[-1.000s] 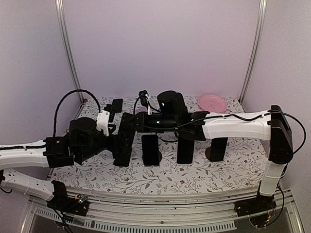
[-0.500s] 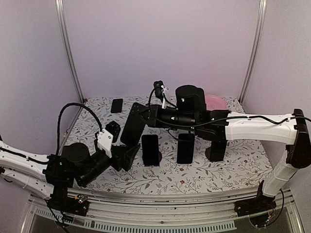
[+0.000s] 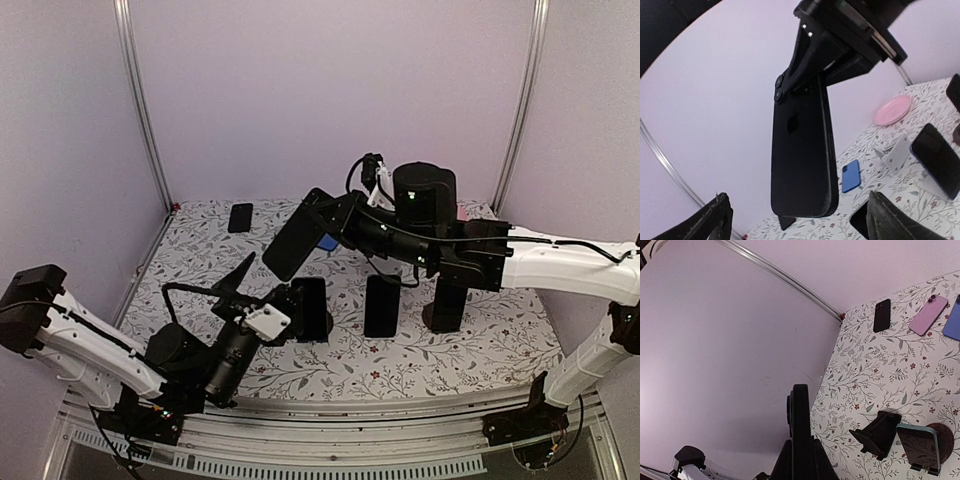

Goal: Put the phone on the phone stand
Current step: Pass from the right arm to the left

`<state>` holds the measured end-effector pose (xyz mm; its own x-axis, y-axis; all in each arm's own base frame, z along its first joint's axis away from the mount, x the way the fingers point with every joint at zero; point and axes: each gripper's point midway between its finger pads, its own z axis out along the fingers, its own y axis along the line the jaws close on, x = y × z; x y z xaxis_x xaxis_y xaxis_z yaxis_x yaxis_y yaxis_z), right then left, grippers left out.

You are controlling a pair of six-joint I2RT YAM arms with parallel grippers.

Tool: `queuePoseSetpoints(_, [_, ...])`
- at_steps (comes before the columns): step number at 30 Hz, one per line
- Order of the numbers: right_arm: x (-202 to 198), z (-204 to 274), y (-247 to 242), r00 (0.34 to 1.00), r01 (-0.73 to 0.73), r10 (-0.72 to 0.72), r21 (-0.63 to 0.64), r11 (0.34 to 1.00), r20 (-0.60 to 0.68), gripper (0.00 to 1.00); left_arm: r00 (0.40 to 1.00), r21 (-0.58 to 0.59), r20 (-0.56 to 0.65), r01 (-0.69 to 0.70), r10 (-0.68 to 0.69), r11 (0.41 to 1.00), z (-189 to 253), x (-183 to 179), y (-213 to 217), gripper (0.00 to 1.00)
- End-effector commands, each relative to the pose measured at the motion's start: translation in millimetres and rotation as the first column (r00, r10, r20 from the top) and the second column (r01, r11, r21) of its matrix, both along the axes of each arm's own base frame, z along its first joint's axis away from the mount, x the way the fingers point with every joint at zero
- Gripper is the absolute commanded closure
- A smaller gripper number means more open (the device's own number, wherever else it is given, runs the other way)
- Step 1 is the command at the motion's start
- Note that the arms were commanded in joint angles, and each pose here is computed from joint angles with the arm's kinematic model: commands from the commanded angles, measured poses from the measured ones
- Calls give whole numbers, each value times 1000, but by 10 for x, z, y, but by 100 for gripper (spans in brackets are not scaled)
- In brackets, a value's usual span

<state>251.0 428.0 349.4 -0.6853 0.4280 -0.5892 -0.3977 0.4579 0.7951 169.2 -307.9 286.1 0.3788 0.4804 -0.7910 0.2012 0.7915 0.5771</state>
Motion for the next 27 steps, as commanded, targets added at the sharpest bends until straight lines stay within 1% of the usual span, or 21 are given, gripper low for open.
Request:
queuePoseSetpoints(1, [-33,328,-233,996,87,-82,114,990,-45,98,976,50,174,-140,130,989,331,-44,95,8])
queuePoseSetpoints(3, [-35,348,-252,995,93,-87,123,988,-56,98,970,118,200,-165,139,979,292,-35,-49,11])
queuePoseSetpoints(4, [-36,366,-262,995,95,-88,127,987,-57,98,968,134,208,-173,143,976,290,-29,-111,12])
queuePoseSetpoints(9, [-47,367,-327,992,110,-102,132,985,-69,98,960,131,223,-204,171,970,406,24,-169,23])
queuePoseSetpoints(12, [-49,352,-349,992,115,-106,134,984,-76,98,952,156,238,-232,191,960,421,76,-189,26])
queuePoseSetpoints(15, [-59,334,-361,991,117,-105,138,984,-88,98,945,182,237,-271,226,945,409,151,-208,40])
queuePoseSetpoints(18, [-62,328,-377,989,121,-108,144,982,-98,98,940,180,223,-300,258,937,414,224,-205,49])
queuePoseSetpoints(22, [-67,312,-406,987,128,-112,151,980,-112,98,934,149,192,-330,300,932,464,308,-144,59])
queuePoseSetpoints(27, [-78,298,-416,987,130,-112,159,979,-119,98,932,126,183,-338,313,933,523,330,-108,68])
